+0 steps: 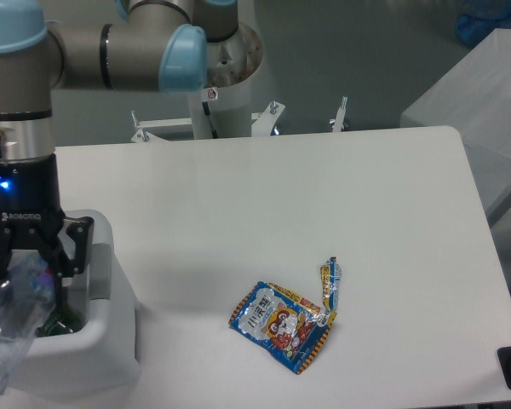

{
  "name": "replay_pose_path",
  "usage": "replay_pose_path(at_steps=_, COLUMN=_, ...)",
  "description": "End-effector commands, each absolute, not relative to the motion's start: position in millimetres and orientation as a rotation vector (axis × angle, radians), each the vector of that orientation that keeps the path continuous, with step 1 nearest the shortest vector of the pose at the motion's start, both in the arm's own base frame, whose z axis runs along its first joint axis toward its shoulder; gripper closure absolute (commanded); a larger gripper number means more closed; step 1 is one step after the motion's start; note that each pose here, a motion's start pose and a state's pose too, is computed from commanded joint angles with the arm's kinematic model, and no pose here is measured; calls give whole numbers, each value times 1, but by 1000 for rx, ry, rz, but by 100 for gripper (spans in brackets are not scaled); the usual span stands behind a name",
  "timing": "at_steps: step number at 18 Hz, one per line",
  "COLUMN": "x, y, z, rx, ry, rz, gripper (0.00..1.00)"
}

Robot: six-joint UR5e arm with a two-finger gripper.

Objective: Place the trash in the trash can
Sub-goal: 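Open the gripper to drop the bottle into the bin, then move the gripper over the blue snack wrapper and lower it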

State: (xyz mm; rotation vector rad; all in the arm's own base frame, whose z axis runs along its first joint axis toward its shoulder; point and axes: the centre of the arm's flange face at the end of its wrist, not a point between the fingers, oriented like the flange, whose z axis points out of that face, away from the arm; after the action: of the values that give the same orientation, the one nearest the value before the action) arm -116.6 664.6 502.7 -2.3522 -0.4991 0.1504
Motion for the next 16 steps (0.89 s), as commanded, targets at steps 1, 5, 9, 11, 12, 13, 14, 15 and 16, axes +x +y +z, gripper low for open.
replay_pose_path(at_steps=1, x=-116, y=665, z=502, rx=-2354, ry=-499, rz=149, gripper=6)
replay_pose_path(at_steps=5, x=-114, y=660, z=516, rx=-2325, ry=-513, rz=138, gripper=0)
replay_pose_path(at_steps=9, x=-132, y=646, z=536, rx=-2284, ry=-560, rz=151, gripper=0)
replay_pose_path(at_steps=11, x=-180, y=626, z=539, rx=-2253, ry=-681, rz=173, gripper=0)
replay_pose_path(at_steps=12, x=-203, y=615, z=535, rx=-2246, ry=-740, rz=186, gripper=0)
replay_pose_path(at_steps=13, x=-229, y=603, z=523, rx=-2254, ry=-799, rz=201, gripper=0)
replay_pose_path(at_steps=14, x=-252, y=592, z=507, rx=-2269, ry=-857, rz=214, gripper=0)
replay_pose_path(at_steps=15, x=-268, y=581, z=492, rx=-2284, ry=-905, rz=228, gripper=0)
replay_pose_path(at_steps=16, x=-283, y=571, z=477, rx=-2297, ry=-948, rz=229, gripper=0)
